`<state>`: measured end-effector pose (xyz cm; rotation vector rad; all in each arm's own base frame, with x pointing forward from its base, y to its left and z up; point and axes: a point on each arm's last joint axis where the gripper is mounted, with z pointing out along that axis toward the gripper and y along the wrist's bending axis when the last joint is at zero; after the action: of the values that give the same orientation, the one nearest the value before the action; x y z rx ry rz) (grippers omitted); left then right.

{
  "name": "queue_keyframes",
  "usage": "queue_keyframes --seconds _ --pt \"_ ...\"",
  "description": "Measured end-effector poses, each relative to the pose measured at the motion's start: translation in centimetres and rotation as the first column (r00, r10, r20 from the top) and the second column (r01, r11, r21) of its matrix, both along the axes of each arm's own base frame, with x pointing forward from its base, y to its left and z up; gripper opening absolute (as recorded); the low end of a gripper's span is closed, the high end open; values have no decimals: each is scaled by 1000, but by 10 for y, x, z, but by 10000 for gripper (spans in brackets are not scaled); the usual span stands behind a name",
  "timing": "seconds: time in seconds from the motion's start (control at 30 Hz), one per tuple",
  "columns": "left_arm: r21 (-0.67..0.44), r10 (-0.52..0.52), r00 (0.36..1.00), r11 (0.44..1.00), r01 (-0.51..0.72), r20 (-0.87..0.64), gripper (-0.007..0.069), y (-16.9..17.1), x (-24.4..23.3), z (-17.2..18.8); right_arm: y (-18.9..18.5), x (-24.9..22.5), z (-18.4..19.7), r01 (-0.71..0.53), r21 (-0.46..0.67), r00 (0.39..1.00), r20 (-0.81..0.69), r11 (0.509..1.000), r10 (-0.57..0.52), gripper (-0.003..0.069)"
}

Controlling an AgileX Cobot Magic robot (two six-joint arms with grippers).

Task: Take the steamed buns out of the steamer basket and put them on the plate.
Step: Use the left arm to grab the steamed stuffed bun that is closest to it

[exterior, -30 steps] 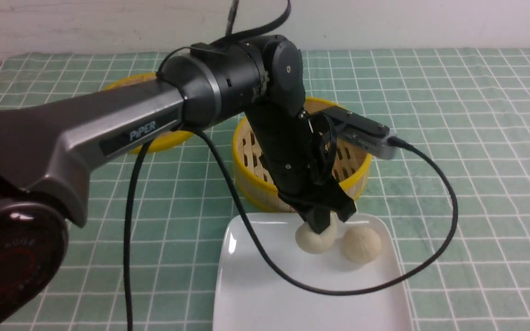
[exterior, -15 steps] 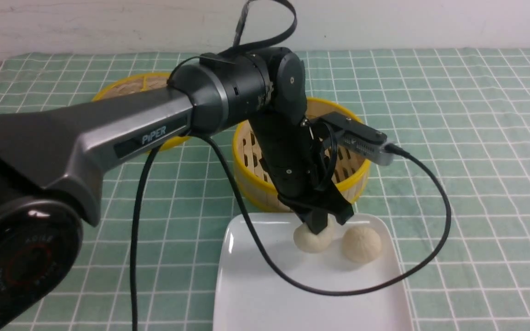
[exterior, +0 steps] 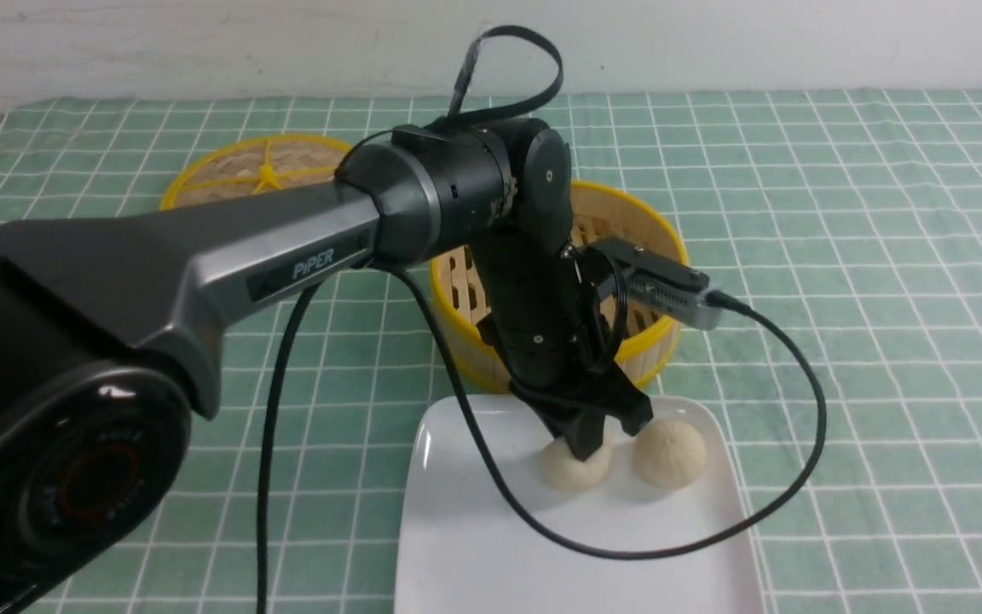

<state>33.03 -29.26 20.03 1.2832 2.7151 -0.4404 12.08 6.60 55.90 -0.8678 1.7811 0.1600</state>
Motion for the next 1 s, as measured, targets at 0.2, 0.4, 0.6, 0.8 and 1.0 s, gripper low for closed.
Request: queue_keyframes --seconds 0.2,0.4,0.6,0.8,1.0 --pt "17 -1 1000 1000 2 -27 414 2 -2 0 0 0 0 -1 1 1000 0 1000 1 432" --pt "0 14 1000 1000 -14 1 495 1 -1 12 0 0 0 -3 2 1000 -1 1000 3 432" --pt "-97 45 980 995 -26 194 499 5 1 90 0 0 0 -3 2 1000 -1 1000 3 432" --pt "-171 162 878 981 -94 451 500 38 -17 192 0 0 0 -3 2 1000 -1 1000 3 432" --pt "-130 244 778 970 -207 579 499 63 -20 219 0 0 0 -3 2 1000 -1 1000 3 432"
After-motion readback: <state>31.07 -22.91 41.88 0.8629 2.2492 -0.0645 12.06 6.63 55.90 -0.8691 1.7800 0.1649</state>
